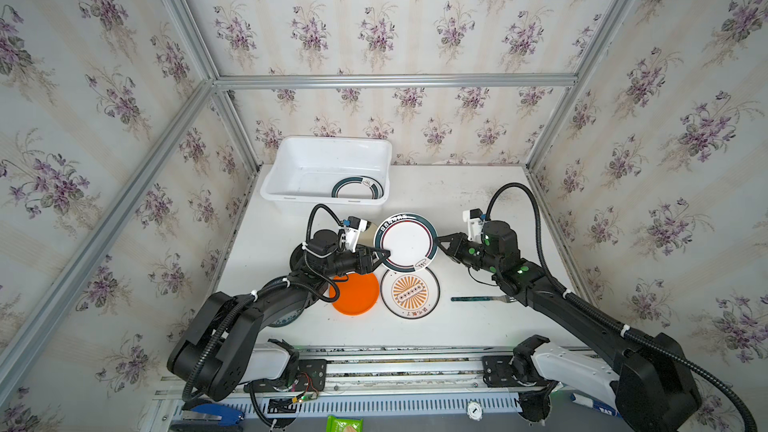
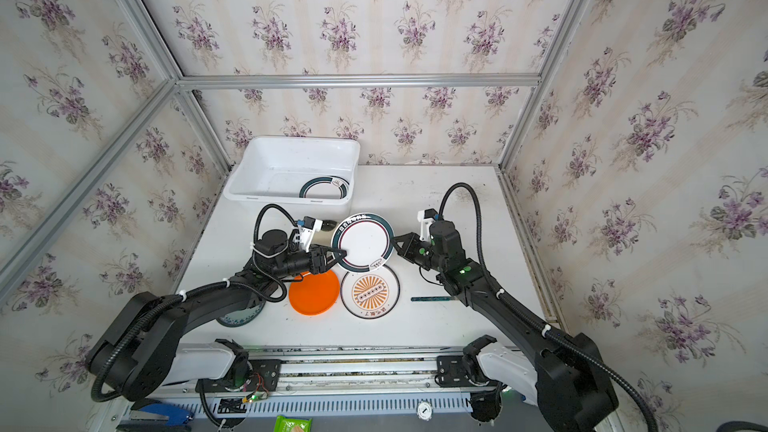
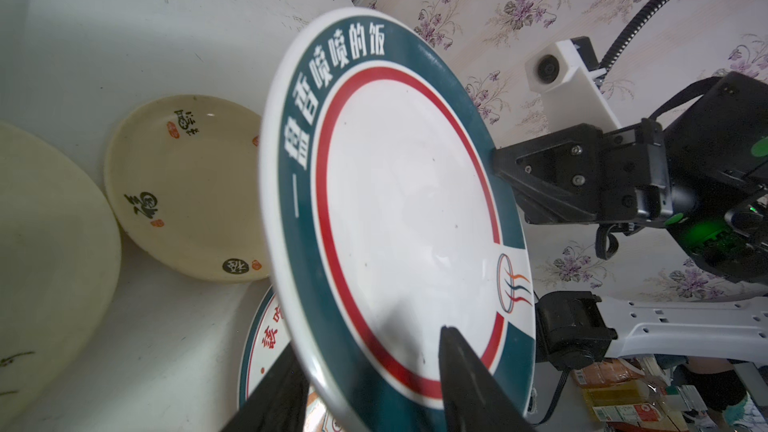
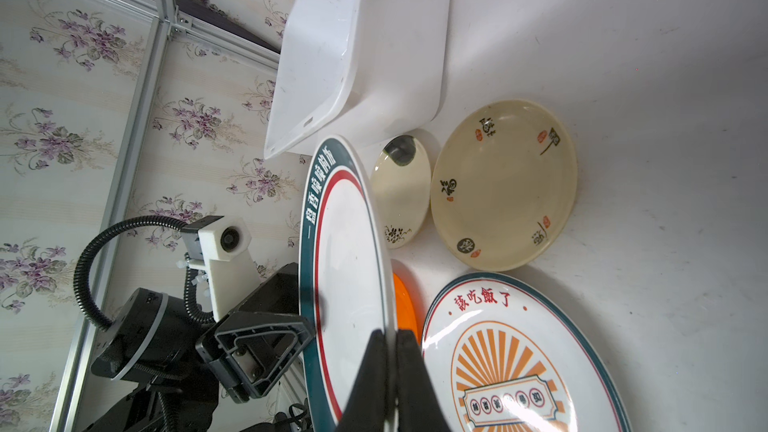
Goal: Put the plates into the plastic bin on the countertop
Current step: 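Grasp the plate rim with the left gripper while the right gripper opens, then carry the teal-rimmed plate with the left gripper into the bin while right gripper withdraws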
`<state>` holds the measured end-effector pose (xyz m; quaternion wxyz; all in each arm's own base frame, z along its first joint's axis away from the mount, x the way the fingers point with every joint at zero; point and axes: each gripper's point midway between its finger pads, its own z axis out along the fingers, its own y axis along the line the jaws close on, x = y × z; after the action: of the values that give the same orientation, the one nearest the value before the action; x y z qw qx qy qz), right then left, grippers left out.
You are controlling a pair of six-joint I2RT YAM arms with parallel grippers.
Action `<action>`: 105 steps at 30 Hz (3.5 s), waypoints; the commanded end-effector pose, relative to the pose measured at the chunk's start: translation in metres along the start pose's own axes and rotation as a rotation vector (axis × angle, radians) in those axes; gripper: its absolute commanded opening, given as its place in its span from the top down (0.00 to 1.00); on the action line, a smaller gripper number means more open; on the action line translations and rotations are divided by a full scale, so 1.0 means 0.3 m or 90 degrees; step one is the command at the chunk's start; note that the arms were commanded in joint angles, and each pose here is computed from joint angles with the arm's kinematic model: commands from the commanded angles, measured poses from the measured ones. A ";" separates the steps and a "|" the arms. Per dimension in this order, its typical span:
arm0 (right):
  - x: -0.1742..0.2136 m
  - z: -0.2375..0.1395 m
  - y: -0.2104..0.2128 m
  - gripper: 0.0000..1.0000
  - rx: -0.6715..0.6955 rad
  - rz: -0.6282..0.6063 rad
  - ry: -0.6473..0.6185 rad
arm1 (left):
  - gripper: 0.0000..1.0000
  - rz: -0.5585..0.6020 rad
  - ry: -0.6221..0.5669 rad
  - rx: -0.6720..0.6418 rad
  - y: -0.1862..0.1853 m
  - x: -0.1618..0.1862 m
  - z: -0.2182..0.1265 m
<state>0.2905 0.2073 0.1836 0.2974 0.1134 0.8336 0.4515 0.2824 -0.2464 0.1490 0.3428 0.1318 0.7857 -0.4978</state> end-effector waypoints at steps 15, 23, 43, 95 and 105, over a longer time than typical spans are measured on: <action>-0.028 0.006 0.061 1.00 -0.041 -0.011 -0.018 | 0.83 0.010 -0.003 0.040 -0.036 -0.029 0.016; -0.027 0.000 0.057 0.73 -0.035 -0.020 -0.019 | 0.86 0.013 -0.005 0.040 -0.041 -0.033 0.011; -0.014 -0.024 0.007 0.33 0.014 -0.060 -0.020 | 0.91 0.010 -0.011 0.019 -0.020 -0.047 0.019; -0.121 -0.251 0.010 0.27 0.122 -0.260 -0.131 | 0.91 -0.042 -0.247 -0.377 0.579 -0.911 -0.147; -0.117 -0.271 -0.023 0.27 0.146 -0.258 -0.143 | 0.89 -0.028 -0.124 -0.559 0.837 -0.801 -0.143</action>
<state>0.2682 0.1367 0.2252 0.4473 0.0220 0.8480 0.2833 0.5768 -0.0714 0.1588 0.4369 -0.0959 0.8760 -0.1806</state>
